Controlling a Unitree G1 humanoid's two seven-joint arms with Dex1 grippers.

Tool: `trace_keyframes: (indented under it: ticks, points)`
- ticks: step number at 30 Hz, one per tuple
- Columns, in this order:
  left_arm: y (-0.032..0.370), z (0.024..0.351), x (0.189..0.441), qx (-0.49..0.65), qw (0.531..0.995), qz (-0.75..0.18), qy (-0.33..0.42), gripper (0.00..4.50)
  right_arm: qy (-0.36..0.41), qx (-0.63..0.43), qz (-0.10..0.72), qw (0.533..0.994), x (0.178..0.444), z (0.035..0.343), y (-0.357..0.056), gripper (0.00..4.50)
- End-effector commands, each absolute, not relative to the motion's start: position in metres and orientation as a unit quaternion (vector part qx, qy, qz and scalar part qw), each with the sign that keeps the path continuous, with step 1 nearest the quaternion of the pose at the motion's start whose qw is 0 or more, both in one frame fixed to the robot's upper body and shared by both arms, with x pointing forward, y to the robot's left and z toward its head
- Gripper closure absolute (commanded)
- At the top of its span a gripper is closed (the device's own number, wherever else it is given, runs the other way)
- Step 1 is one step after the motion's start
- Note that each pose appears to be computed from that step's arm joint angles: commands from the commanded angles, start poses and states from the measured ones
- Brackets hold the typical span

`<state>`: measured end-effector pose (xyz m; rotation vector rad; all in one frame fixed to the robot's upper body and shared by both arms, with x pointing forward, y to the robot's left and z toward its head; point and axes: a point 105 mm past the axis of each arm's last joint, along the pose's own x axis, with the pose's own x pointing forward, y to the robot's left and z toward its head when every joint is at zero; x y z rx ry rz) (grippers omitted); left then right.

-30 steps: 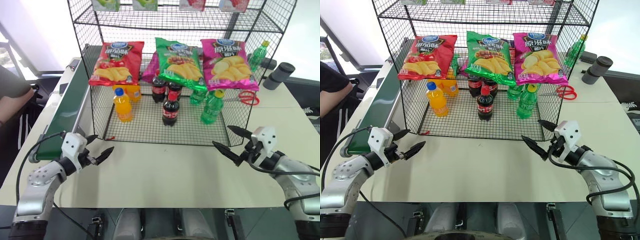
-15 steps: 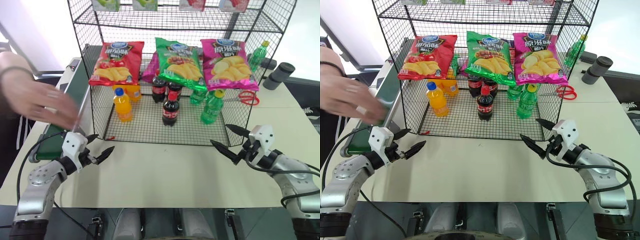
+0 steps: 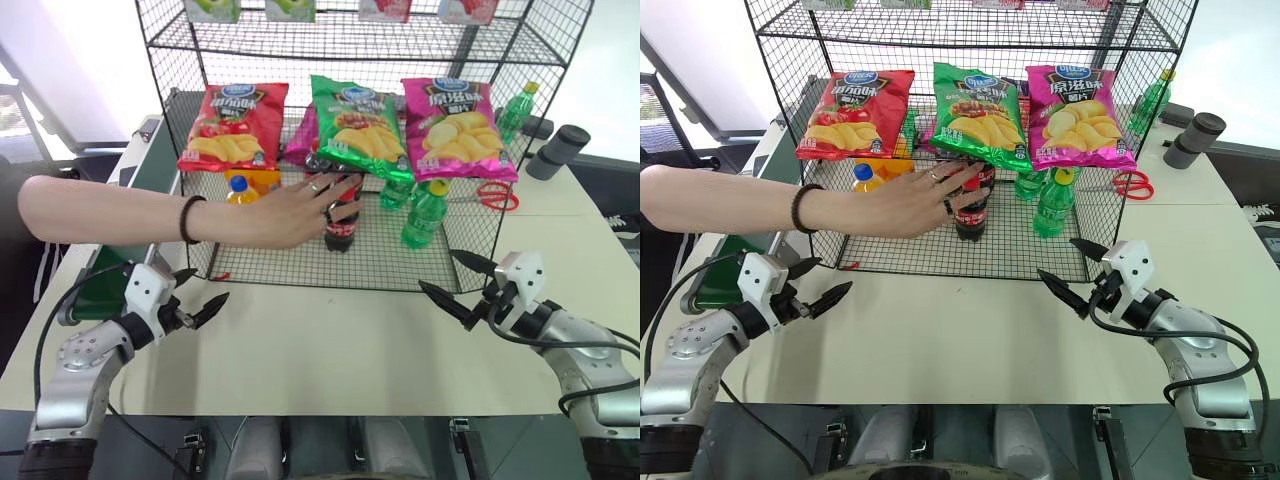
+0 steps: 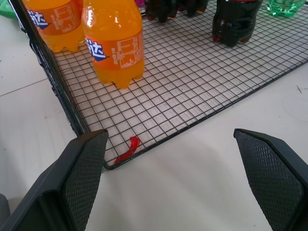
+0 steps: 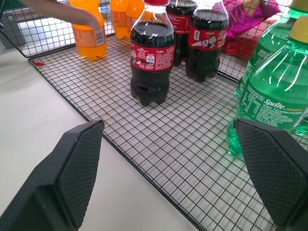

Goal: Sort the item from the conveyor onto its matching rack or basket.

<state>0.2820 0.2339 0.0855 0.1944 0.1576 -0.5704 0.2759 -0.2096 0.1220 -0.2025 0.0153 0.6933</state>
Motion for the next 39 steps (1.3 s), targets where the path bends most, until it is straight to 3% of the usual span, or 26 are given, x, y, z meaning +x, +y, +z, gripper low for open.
trace_keyframes:
  ticks: [1, 39]
  points:
    - [0.2378, 0.0968, 0.2868, 0.112, 0.954, -0.273, 0.062, 0.0, -0.014, -0.105, 0.34, 0.934, 0.2746, 0.1328, -0.2075, 0.03]
    - [0.236, 0.1017, 0.2871, 0.101, 0.954, -0.276, 0.064, 0.0, -0.018, -0.107, 0.345, 0.932, 0.2791, 0.131, -0.2077, 0.03]
